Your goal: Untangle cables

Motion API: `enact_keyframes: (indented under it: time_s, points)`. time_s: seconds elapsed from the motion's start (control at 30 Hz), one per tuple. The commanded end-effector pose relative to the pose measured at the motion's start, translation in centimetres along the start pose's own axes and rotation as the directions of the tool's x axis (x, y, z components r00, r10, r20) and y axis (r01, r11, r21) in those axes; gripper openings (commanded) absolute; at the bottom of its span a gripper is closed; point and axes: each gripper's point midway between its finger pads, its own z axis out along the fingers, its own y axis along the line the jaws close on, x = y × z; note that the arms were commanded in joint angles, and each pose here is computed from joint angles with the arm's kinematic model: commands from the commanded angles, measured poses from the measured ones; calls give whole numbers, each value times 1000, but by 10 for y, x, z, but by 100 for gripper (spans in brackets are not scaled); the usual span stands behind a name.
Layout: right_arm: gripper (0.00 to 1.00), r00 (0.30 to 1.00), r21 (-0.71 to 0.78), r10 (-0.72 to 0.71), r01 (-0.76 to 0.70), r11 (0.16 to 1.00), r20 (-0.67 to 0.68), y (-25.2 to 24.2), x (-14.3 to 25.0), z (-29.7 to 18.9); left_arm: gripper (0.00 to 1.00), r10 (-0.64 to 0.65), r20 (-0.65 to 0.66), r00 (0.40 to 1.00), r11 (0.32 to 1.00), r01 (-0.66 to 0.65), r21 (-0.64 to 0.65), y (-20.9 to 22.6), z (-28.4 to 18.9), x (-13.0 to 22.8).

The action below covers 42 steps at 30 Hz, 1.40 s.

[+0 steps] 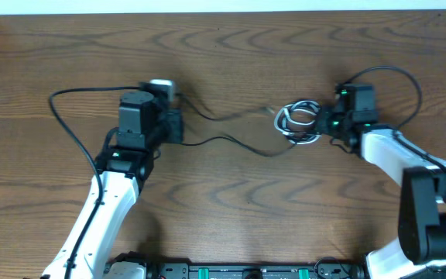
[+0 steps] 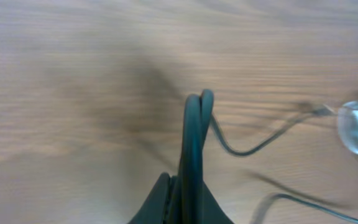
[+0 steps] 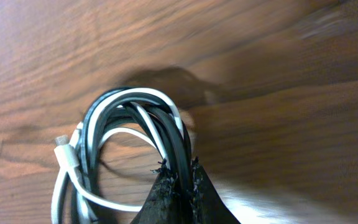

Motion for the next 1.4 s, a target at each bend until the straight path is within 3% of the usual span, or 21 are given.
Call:
enact_keyframes:
  time_s: [0.0, 0.2, 0.33, 0.53, 0.57, 0.6, 0.63, 0.73, 0.93, 1.1, 1.37]
  points:
    - [1, 998, -2, -35, 36, 999, 59, -1, -19, -20, 7, -62, 43, 997, 942, 72, -327, 68, -15, -5]
    - [1, 995, -14, -46, 48, 999, 87, 3, -27, -34, 7, -131, 13, 991, 924, 127, -362, 81, -18, 8]
    - [1, 998, -106, -51, 55, 993, 47, 19, -19, -35, 7, -138, -19, 990, 957, 129, -260, 64, -11, 12]
    - [1, 999, -131, -39, 36, 991, -24, 21, -3, -35, 8, -150, -81, 985, 982, 139, -126, 40, 0, 22]
    - [1, 998, -179, -42, 33, 983, -46, 29, 1, -36, 18, -151, -95, 984, 987, 145, -71, 31, 2, 23]
    - [1, 996, -241, -48, 30, 970, -69, 39, 5, -39, 50, -151, -108, 983, 988, 152, -4, 19, 3, 23]
    - [1, 995, -297, -56, 28, 954, -87, 49, 9, -42, 71, -151, -118, 982, 986, 157, 50, 10, 2, 23]
    - [1, 981, -491, -144, 63, 869, -128, 82, 23, -57, 89, -137, -130, 982, 947, 169, 275, -29, -4, 17]
    - [1, 956, -659, -274, 137, 739, -108, 111, 38, -76, 90, -94, -94, 991, 810, 131, 571, -79, -27, -1]
    - [1, 948, -767, -310, 151, 623, -66, 132, 37, -94, 90, -86, -110, 990, 793, 135, 594, -85, -27, 3]
    - [1, 930, -797, -369, 226, 560, 4, 153, 41, -98, 88, 3, -154, 988, 736, 102, 669, -126, -27, 21]
